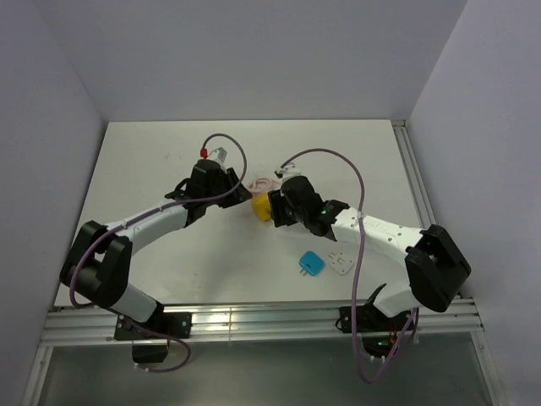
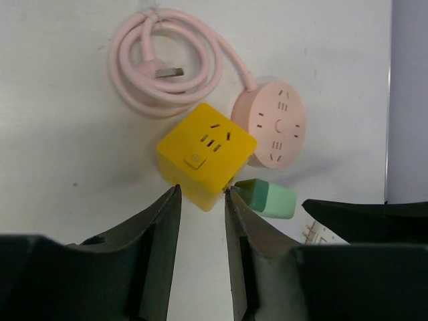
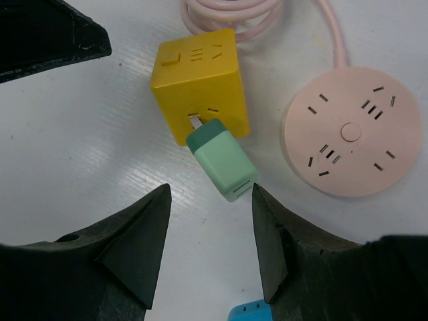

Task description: Insert the plug

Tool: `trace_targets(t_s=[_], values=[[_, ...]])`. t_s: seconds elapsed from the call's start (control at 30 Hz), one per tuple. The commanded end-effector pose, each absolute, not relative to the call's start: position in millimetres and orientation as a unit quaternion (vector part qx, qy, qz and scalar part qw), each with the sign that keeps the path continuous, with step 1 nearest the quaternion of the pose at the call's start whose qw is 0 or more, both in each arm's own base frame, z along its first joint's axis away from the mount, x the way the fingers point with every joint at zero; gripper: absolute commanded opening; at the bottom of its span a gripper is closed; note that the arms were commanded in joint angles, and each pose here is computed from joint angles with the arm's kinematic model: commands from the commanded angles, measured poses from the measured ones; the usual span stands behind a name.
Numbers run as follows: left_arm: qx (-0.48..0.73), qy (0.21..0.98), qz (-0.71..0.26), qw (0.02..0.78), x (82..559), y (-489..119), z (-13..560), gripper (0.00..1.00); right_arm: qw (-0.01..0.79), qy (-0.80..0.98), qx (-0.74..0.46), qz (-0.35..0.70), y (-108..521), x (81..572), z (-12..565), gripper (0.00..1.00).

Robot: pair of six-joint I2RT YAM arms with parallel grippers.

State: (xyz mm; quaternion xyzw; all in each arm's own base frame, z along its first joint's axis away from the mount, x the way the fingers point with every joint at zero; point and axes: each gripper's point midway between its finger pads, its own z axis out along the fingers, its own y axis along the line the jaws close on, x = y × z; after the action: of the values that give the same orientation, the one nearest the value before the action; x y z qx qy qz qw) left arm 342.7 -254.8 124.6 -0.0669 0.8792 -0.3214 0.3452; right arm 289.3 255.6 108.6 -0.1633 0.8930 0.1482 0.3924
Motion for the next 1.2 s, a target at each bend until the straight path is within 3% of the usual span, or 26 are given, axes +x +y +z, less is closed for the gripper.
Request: trace_targets(t_s=[0.0, 0.8, 1.17], values=[[-0.022, 0.838, -0.387, 0.384, 361, -279, 170, 0.38, 0.413, 0.881, -0.165, 0.162, 257, 299, 114, 0.59], [-0.006, 0.847, -0.415, 0.332, 368, -302, 132, 0.36, 0.382, 0.893, -0.17, 0.168, 261, 311, 92, 0.54], [-0.005, 0.856, -0.423, 0.298, 360, -307, 101, 0.33, 0.386, 0.89, -0.167, 0.175, 269, 319, 102, 0.32]])
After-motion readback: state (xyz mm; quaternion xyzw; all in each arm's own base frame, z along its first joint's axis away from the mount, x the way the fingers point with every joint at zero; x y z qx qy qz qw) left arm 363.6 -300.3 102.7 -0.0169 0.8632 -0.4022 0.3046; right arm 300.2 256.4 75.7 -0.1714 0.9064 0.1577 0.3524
